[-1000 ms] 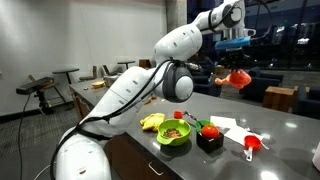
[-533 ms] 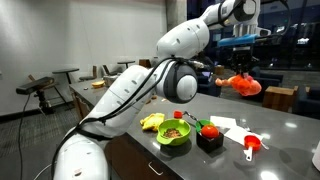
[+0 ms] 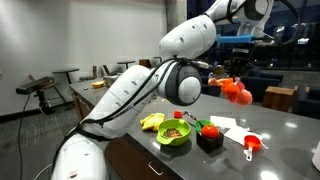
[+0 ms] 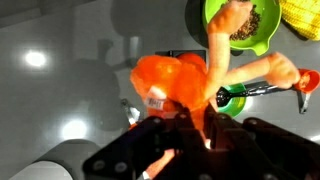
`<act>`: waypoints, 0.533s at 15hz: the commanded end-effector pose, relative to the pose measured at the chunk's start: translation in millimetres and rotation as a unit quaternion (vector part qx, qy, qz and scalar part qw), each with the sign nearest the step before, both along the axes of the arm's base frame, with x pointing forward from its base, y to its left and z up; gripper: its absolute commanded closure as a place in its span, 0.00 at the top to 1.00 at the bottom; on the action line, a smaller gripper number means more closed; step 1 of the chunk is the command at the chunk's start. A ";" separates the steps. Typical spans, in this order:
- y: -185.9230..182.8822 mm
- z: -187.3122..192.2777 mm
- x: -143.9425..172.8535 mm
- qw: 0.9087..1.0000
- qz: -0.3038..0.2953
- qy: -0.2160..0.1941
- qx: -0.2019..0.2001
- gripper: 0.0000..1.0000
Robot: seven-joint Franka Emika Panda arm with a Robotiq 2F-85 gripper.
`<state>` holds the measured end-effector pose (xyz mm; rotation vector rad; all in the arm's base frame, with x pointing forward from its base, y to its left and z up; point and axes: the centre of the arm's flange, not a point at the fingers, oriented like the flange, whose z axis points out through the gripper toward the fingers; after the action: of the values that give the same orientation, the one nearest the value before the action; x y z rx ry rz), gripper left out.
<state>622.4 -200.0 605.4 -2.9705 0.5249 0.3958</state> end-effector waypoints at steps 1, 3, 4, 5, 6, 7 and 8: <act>16.0 -33.6 -67.3 0.998 -0.040 0.014 0.036 0.04; 13.5 -38.3 -69.1 0.997 -0.053 0.020 0.051 0.04; 11.9 -40.0 -70.3 0.996 -0.059 0.023 0.058 0.04; 9.8 -42.2 -71.2 0.996 -0.064 0.026 0.065 0.04; 7.7 -43.6 -72.4 0.995 -0.068 0.028 0.070 0.04; 5.4 -44.8 -73.3 0.994 -0.071 0.029 0.076 0.04; 3.0 -46.6 -73.9 0.994 -0.074 0.031 0.080 0.04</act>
<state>610.5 -215.4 596.8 -2.8090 0.6473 0.4863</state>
